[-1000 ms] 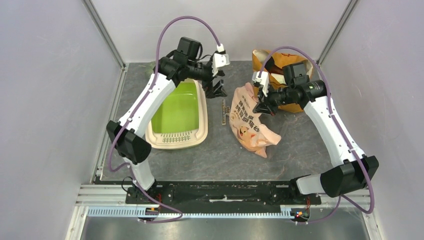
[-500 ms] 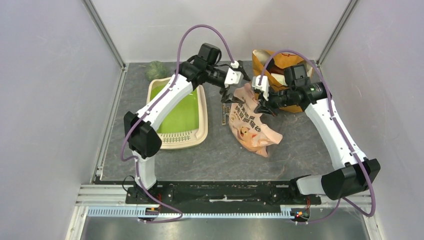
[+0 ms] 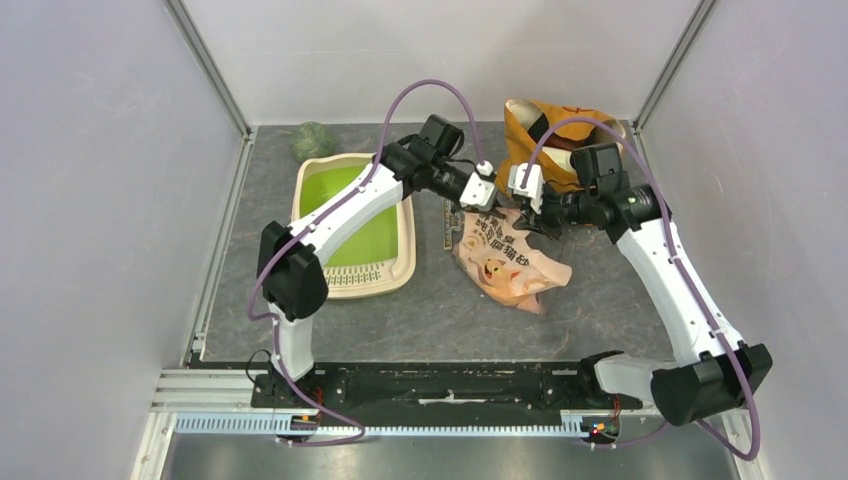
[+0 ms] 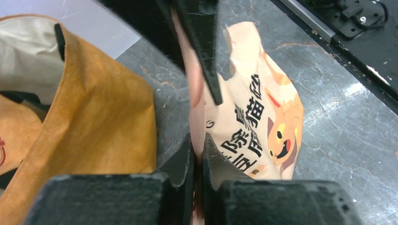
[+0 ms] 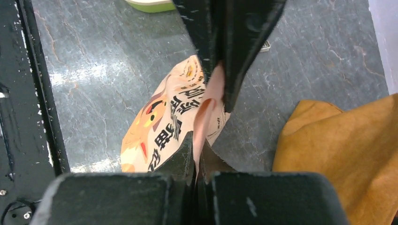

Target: Fill the litter box with clean litter

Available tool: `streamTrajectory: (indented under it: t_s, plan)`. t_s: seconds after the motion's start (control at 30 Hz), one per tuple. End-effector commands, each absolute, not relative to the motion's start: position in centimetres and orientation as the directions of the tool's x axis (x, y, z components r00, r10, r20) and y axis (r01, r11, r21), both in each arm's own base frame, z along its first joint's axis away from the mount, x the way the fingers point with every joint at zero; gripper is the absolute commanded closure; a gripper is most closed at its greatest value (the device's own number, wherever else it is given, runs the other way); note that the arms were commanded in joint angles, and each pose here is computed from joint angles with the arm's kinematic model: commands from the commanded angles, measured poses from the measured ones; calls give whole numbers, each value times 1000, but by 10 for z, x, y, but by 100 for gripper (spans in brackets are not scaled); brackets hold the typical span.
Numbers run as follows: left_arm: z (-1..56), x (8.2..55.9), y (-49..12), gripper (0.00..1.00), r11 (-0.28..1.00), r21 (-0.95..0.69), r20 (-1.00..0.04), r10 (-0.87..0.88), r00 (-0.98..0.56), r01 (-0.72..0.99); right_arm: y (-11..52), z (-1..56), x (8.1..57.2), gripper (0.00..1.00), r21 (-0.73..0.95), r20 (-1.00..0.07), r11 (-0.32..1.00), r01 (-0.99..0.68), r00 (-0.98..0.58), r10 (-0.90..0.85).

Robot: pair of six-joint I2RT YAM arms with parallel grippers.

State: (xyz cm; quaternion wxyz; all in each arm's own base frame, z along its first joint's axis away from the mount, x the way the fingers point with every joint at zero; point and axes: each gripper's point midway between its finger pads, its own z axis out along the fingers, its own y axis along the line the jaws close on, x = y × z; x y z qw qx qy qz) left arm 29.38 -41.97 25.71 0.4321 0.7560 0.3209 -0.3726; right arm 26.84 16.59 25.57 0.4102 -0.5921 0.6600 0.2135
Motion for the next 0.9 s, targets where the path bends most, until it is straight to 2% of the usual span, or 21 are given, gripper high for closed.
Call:
streamTrajectory:
  t_s: [0.0, 0.03, 0.13, 0.17, 0.2, 0.27, 0.4, 0.53, 0.57, 0.7, 0.87]
  plan:
    - [246, 291, -401, 98, -425, 455, -792, 208, 574, 783, 178, 334, 278, 89, -398, -848, 279, -874, 234, -477]
    - [248, 293, -399, 98, -411, 465, -787, 215, 579, 784, 174, 335, 283, 77, -364, -859, 330, -871, 177, -480]
    - [258, 307, -394, 98, -330, 518, -768, 227, 598, 790, 156, 329, 284, 31, -236, -880, 456, -858, -11, -475]
    - [265, 315, -394, 98, -290, 555, -755, 219, 619, 780, 148, 324, 279, 20, -186, -882, 479, -858, -69, -467]
    - [269, 319, -393, 98, -253, 576, -749, 217, 626, 777, 140, 321, 276, 15, -140, -884, 496, -857, -118, -452]
    - [276, 324, -391, 98, -200, 632, -720, 206, 663, 749, 127, 310, 266, 11, -41, -872, 518, -855, -223, -437]
    - [280, 325, -387, 98, -158, 687, -682, 198, 704, 710, 116, 284, 239, 11, 151, -802, 493, -857, -398, -445]
    - [280, 333, -382, 98, -105, 721, -653, 225, 723, 685, 117, 257, 214, 7, 268, -742, 433, -861, -471, -477]
    - [282, 335, -382, 98, -82, 736, -645, 220, 732, 672, 115, 249, 213, 3, 276, -730, 434, -857, -481, -485]
    - [288, 332, -379, 98, -47, 767, -622, 191, 759, 640, 102, 217, 230, 3, 247, -676, 512, -823, -525, -517]
    - [292, 326, -378, 98, -47, 776, -615, 162, 772, 629, 93, 198, 261, 3, 191, -672, 578, -794, -535, -513]
